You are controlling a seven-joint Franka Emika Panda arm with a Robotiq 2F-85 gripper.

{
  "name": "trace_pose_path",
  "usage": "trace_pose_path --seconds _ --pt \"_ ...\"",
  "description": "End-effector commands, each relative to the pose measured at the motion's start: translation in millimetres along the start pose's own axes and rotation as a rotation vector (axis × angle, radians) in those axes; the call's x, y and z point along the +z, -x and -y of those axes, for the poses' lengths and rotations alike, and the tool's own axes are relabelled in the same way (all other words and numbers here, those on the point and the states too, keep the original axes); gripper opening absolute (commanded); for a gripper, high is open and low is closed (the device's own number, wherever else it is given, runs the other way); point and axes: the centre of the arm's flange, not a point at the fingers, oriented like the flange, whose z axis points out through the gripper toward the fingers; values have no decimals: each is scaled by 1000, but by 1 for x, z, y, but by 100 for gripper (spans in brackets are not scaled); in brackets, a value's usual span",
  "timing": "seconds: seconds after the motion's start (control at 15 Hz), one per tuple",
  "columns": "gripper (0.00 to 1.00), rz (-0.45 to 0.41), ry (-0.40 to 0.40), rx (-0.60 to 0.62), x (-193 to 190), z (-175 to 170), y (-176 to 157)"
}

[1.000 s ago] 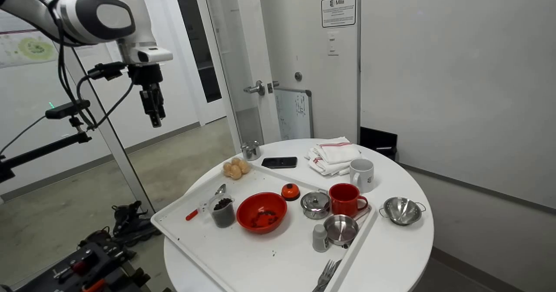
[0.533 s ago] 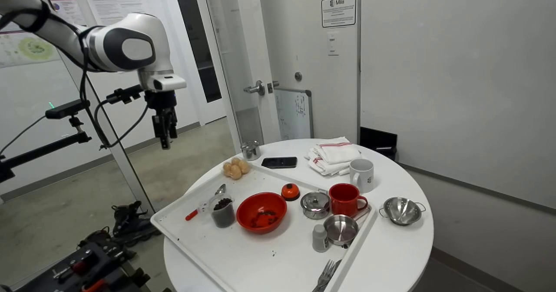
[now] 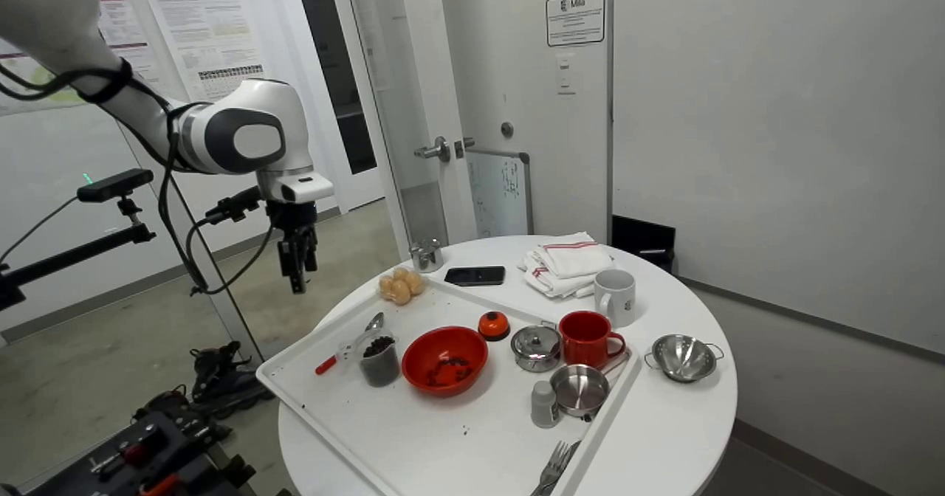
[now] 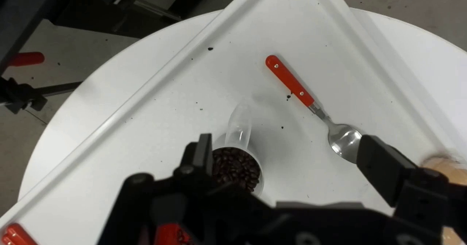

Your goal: Pour some of the contents of the mug into the bowl

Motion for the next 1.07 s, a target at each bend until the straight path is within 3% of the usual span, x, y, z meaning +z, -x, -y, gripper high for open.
trace_pose_path --seconds 0.0,0.27,0.67,1.0 --pt "100 -26 4 14 24 -1 0" --pt "100 -66 62 32 47 -8 -18" --pt "100 -25 78 24 47 -13 -19" --pt "100 11 115 64 75 4 -36"
